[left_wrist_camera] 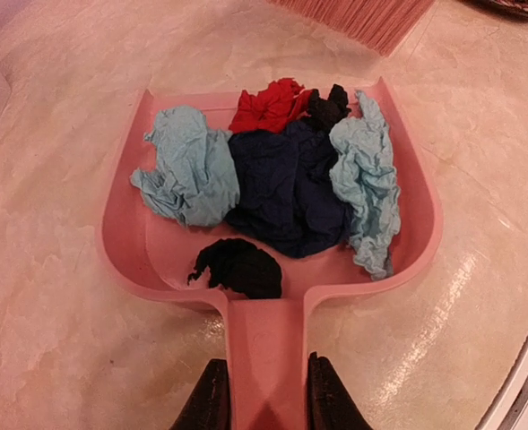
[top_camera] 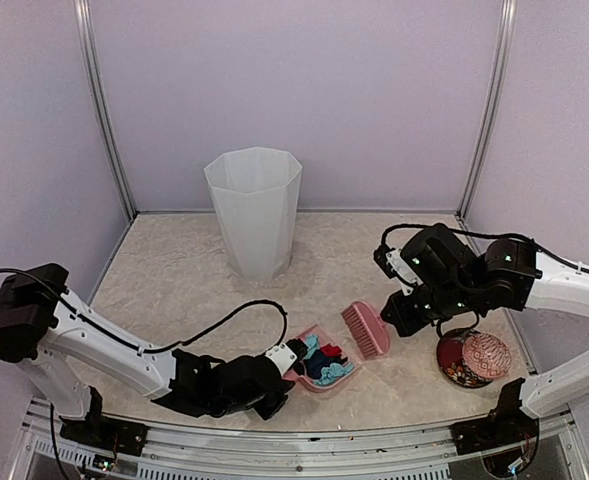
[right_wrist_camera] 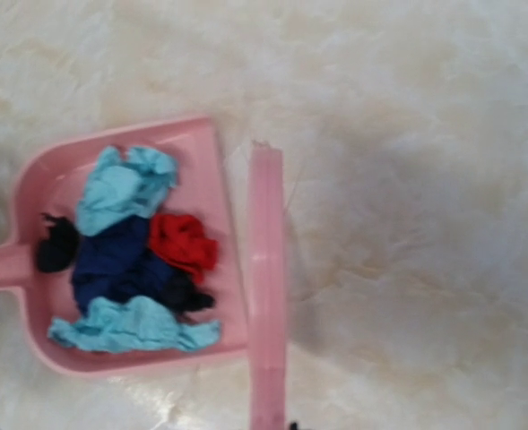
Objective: Sweep away the paper scraps from the table
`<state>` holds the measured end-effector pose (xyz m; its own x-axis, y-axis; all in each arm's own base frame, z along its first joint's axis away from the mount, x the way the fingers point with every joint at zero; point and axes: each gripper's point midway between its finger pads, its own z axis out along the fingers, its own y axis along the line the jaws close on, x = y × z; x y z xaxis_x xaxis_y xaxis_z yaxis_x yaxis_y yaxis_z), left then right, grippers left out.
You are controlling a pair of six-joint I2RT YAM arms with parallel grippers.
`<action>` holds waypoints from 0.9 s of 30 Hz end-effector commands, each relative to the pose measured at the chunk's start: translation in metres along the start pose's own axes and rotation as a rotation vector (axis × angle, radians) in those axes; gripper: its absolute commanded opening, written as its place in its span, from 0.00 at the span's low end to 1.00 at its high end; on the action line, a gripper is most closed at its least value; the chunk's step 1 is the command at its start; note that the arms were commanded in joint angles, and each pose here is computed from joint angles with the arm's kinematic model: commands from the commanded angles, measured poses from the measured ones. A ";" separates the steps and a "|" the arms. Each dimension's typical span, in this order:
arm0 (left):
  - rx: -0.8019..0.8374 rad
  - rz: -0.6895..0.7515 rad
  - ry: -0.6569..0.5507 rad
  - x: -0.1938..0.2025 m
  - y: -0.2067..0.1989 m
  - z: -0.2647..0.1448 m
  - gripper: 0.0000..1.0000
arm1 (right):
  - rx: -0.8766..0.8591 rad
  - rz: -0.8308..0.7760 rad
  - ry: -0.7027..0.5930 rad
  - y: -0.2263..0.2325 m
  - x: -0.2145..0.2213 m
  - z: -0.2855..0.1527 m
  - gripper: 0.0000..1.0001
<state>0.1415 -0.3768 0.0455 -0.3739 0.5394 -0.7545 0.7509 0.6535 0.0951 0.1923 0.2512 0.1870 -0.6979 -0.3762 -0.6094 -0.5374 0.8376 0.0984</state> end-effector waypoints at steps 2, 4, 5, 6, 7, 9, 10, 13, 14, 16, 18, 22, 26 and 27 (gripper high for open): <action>-0.040 -0.045 -0.098 -0.025 0.008 -0.016 0.00 | 0.103 0.040 -0.092 -0.020 -0.018 -0.025 0.00; -0.052 -0.050 -0.126 -0.033 0.011 -0.024 0.00 | 0.143 0.063 -0.118 -0.029 -0.020 -0.028 0.00; -0.061 -0.054 -0.141 -0.037 0.013 -0.028 0.00 | 0.155 0.072 -0.133 -0.031 -0.021 -0.030 0.00; -0.065 -0.059 -0.154 -0.042 0.015 -0.032 0.00 | 0.166 0.081 -0.146 -0.034 -0.022 -0.030 0.00; -0.066 -0.063 -0.168 -0.047 0.017 -0.037 0.00 | 0.178 0.089 -0.161 -0.037 -0.024 -0.031 0.00; -0.057 -0.063 -0.188 -0.057 0.018 -0.046 0.00 | 0.200 0.104 -0.188 -0.043 -0.026 -0.033 0.00; -0.050 -0.068 -0.204 -0.064 0.019 -0.052 0.00 | 0.210 0.109 -0.202 -0.046 -0.027 -0.032 0.00; -0.052 -0.061 -0.223 -0.078 0.023 -0.065 0.00 | 0.236 0.127 -0.230 -0.056 -0.026 -0.029 0.00; -0.054 -0.055 -0.224 -0.084 0.023 -0.068 0.00 | 0.237 0.133 -0.235 -0.059 -0.026 -0.027 0.00; -0.071 -0.046 -0.213 -0.092 0.029 -0.073 0.00 | 0.232 0.148 -0.242 -0.065 -0.024 -0.021 0.00; -0.075 -0.045 -0.221 -0.107 0.032 -0.080 0.00 | 0.218 0.160 -0.247 -0.068 -0.024 -0.015 0.00; -0.078 -0.067 -0.238 -0.134 0.045 -0.093 0.00 | 0.175 0.179 -0.257 -0.071 -0.023 -0.002 0.00; -0.067 -0.093 -0.279 -0.165 0.059 -0.108 0.00 | 0.124 0.192 -0.271 -0.067 -0.024 0.011 0.00; -0.058 -0.097 -0.294 -0.175 0.061 -0.113 0.00 | 0.114 0.193 -0.271 -0.065 -0.023 0.015 0.00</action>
<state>0.1828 -0.3734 0.2162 -0.2872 0.3321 -0.8985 0.6709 0.7392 0.0588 0.2429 0.1932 0.1762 -0.6581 -0.1508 -0.7377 -0.2984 0.9517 0.0717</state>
